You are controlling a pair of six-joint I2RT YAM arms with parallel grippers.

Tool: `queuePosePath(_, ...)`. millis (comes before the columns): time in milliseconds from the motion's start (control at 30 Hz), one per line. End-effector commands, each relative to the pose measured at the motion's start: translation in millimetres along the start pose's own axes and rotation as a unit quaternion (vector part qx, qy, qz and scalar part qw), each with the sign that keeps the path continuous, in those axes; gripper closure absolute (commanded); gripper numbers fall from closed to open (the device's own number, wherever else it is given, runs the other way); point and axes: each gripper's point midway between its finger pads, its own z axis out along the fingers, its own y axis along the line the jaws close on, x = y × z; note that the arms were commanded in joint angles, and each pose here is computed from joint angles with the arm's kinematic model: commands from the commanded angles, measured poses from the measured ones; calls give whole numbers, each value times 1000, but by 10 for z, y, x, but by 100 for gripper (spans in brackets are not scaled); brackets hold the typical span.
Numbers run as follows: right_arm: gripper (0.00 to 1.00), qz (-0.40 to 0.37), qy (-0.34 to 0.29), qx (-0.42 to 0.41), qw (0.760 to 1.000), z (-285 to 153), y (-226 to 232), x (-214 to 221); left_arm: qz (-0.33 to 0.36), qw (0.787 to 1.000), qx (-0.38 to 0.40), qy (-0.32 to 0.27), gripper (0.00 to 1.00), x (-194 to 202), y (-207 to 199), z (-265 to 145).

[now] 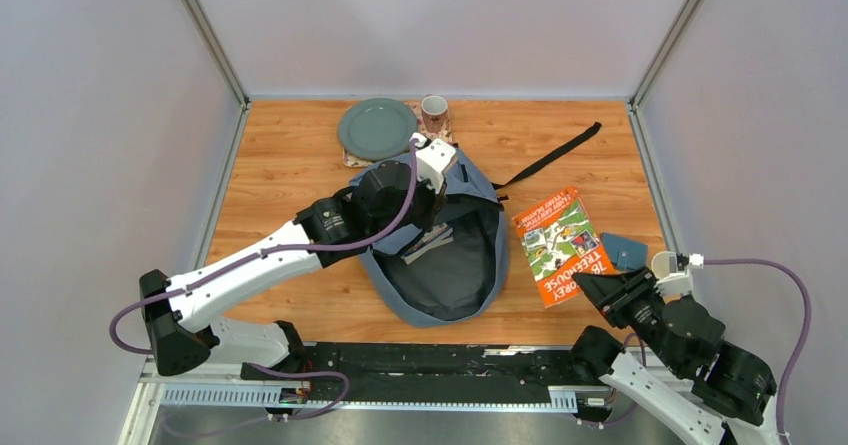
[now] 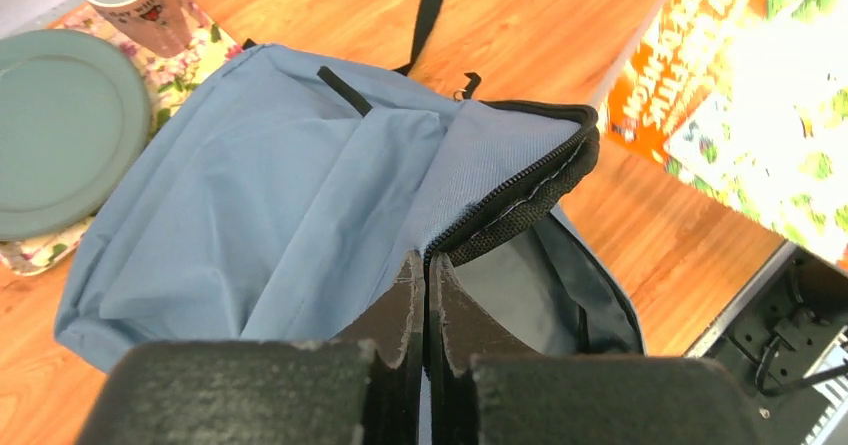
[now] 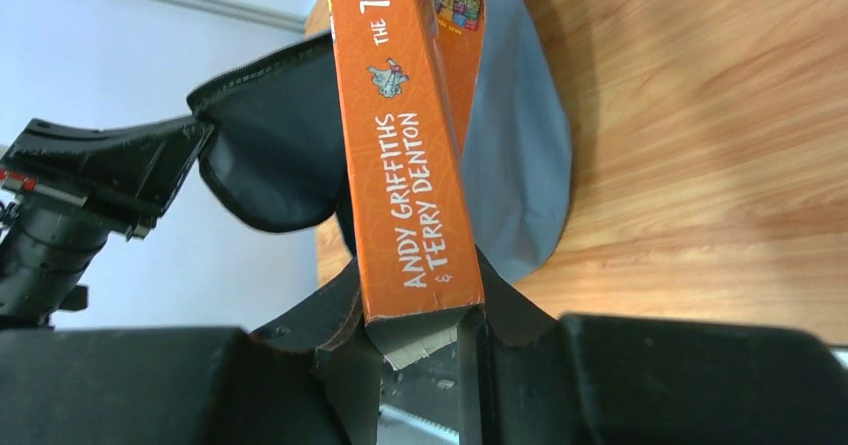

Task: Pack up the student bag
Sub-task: Place the book in the student bag.

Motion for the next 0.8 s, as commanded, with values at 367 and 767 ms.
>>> queuePosePath(367,100,191,233,-138,943,2,774,837,-24,988,-30,-149,100,-789,105,-275)
queuePosePath(767,100,251,241,-175,921,715,1096,1130,-31,991,-1,-128,100,-659,-4,-231)
